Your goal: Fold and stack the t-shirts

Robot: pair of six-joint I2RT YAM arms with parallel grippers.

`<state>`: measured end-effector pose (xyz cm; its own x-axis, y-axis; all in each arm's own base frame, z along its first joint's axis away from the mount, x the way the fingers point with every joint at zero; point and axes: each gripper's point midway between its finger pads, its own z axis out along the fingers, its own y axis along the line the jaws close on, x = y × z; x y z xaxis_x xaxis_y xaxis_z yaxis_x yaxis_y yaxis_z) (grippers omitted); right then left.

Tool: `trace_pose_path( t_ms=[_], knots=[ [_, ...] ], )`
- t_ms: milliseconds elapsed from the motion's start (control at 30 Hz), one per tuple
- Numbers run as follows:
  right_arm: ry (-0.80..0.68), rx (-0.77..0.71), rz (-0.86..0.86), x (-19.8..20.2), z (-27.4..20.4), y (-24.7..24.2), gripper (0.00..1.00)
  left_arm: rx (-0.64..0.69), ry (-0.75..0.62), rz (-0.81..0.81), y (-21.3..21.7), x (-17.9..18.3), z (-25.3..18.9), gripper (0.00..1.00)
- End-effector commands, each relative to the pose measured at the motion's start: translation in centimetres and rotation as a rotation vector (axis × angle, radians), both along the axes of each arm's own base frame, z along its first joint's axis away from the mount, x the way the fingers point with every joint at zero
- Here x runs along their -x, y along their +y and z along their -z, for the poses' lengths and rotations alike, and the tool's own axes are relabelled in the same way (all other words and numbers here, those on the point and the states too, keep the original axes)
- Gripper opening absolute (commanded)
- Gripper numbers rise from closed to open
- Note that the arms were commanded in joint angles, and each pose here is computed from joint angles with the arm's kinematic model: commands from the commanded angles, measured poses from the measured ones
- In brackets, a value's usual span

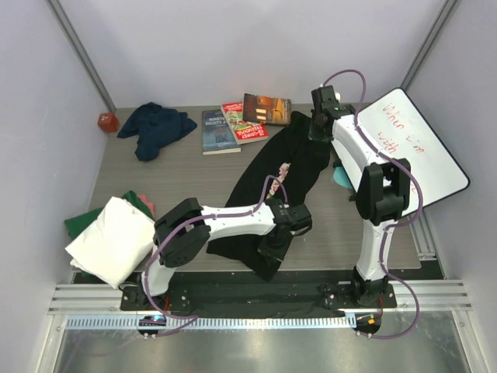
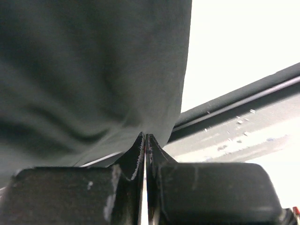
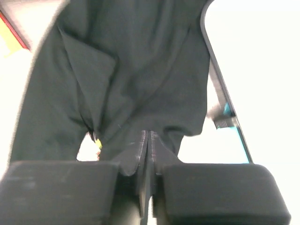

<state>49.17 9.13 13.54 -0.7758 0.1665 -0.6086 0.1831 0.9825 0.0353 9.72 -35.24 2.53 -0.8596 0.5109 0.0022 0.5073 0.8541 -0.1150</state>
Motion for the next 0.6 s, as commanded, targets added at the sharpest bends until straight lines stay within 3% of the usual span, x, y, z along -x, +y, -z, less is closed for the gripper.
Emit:
trace_pose_path(
  t_ms=[0, 100, 233, 433, 567],
  knots=[
    [-0.022, 0.032, 0.028, -2.4, 0.3, -0.5, 0.04, 0.135, -0.212, -0.068, 0.6, -5.3, -8.5, 0.01],
    [-0.021, 0.048, 0.052, -4.1, 1.7, -1.0, 0.01, 0.187, -0.261, -0.159, 2.8, -8.8, -10.9, 0.03],
    [0.006, 0.053, 0.051, -5.7, 4.5, -0.9, 0.01, 0.16, -0.252, -0.231, 6.2, -12.2, -10.1, 0.0],
    [0.056, 0.063, 0.073, -6.4, 8.4, -1.3, 0.01, 0.032, -0.21, -0.219, 7.5, -13.0, -5.7, 0.0],
    [0.086, 0.067, 0.069, -6.3, 10.3, -1.4, 0.01, 0.016, -0.146, -0.219, 6.8, -12.7, -2.5, 0.0]
  ],
)
